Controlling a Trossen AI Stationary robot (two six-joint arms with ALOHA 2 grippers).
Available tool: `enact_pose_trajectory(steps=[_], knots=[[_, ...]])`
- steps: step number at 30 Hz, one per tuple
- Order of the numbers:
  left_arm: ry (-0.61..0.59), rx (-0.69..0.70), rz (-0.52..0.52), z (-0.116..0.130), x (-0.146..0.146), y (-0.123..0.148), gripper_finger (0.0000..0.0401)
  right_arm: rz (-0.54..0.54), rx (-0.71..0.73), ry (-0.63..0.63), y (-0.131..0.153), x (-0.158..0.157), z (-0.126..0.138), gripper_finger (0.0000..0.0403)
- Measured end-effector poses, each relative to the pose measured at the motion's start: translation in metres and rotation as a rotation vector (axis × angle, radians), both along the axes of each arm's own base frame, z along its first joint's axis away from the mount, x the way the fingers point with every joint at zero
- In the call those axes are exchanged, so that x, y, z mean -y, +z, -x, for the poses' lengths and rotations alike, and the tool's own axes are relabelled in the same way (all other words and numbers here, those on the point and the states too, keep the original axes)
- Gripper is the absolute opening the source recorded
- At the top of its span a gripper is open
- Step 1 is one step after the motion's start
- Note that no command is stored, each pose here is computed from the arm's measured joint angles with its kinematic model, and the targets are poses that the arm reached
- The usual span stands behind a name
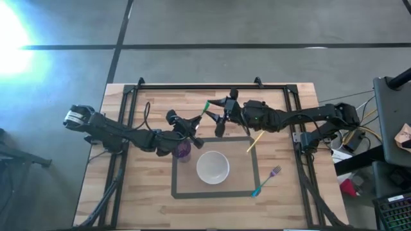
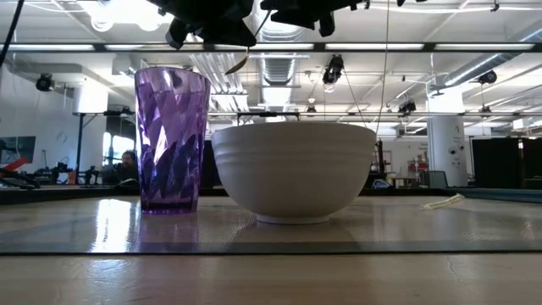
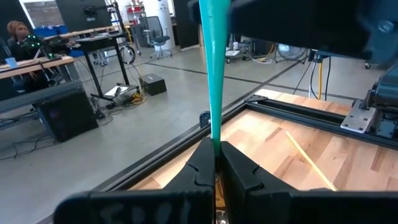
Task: Pick & Place Utensil
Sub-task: Put the green spoon into the white bowl
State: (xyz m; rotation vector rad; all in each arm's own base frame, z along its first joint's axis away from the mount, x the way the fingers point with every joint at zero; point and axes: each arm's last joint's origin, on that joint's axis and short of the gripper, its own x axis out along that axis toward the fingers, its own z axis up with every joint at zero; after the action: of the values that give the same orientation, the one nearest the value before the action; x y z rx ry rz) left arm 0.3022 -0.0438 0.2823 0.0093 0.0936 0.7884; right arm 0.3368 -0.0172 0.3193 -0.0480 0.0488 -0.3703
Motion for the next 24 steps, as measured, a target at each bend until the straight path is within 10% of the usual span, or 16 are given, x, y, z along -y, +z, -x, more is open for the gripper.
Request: enact_pose_trajectory(steps=[24], knots=[[0.0, -0.016, -0.011, 0.0, -0.001, -0.001, 0.0005, -0.039, -0.035, 0.055, -0.012, 0.007, -0.012, 0.0011]])
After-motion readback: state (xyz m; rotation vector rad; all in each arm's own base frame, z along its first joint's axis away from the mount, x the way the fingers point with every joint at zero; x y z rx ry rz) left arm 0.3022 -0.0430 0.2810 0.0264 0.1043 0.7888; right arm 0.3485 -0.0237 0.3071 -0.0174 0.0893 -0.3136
